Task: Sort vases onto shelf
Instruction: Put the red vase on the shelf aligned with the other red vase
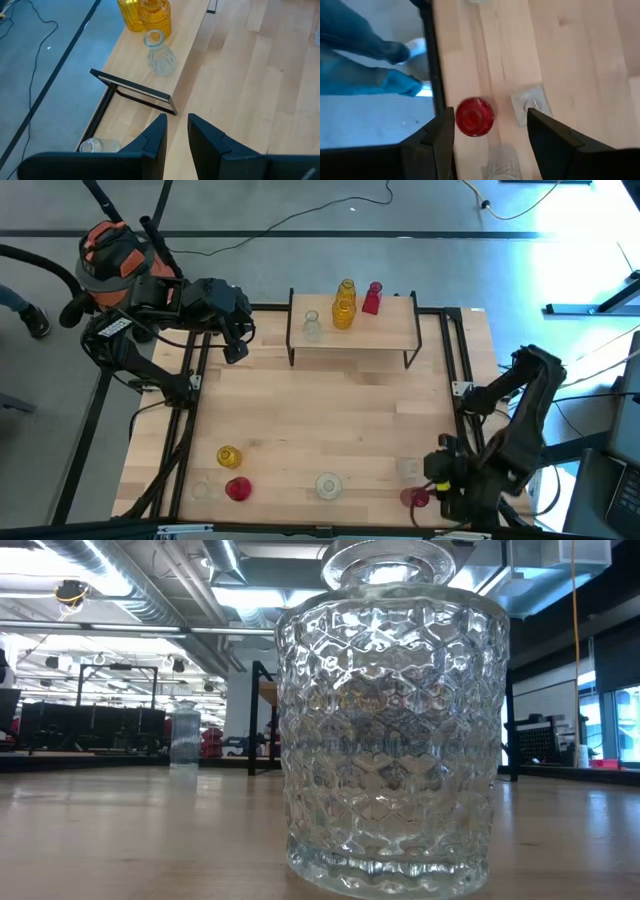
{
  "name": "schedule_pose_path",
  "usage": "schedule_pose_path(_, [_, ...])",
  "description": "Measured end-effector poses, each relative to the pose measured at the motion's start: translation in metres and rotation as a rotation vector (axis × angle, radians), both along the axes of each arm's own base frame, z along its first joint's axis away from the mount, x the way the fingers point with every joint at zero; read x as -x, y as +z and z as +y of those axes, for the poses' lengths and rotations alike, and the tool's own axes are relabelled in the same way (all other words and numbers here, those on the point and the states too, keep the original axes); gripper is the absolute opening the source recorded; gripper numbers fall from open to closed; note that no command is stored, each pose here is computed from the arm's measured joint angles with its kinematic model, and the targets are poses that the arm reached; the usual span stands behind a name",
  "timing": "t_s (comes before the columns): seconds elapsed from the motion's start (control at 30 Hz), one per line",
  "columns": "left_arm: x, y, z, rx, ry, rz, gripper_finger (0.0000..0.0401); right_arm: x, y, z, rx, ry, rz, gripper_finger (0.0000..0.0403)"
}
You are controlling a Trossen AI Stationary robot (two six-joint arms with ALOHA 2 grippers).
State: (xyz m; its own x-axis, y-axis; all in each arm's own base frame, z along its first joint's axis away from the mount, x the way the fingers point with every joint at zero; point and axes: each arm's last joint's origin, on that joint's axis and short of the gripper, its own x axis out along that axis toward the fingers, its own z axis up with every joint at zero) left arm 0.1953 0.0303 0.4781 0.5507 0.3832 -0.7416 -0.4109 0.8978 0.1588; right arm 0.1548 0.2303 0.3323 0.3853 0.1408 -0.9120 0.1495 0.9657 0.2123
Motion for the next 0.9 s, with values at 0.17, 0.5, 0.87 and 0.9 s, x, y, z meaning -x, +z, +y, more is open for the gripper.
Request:
schedule_pose_path(0.17, [0.000, 0.000, 0.000, 0.000, 0.000, 0.000, 0.0069, -0.005, -0.026, 0.012, -0.009, -0.034, -0.006, 0.0205])
schedule_pose_path(0.5, [0.000, 0.000, 0.000, 0.001, -0.001, 0.000, 0.0069, -0.010, -0.060, 0.019, -0.130, -0.008, 0.039, 0.0205])
schedule_pose_path(0.87, [0.000, 0.000, 0.000, 0.001, 0.000, 0.000, 0.0069, -0.007, -0.075, 0.016, -0.112, -0.003, 0.095, 0.0205])
schedule_pose_path(0.9, [0.000, 0.000, 0.000, 0.001, 0.000, 0.000, 0.0069, -0.007, -0.075, 0.016, -0.113, -0.002, 0.095, 0.0205])
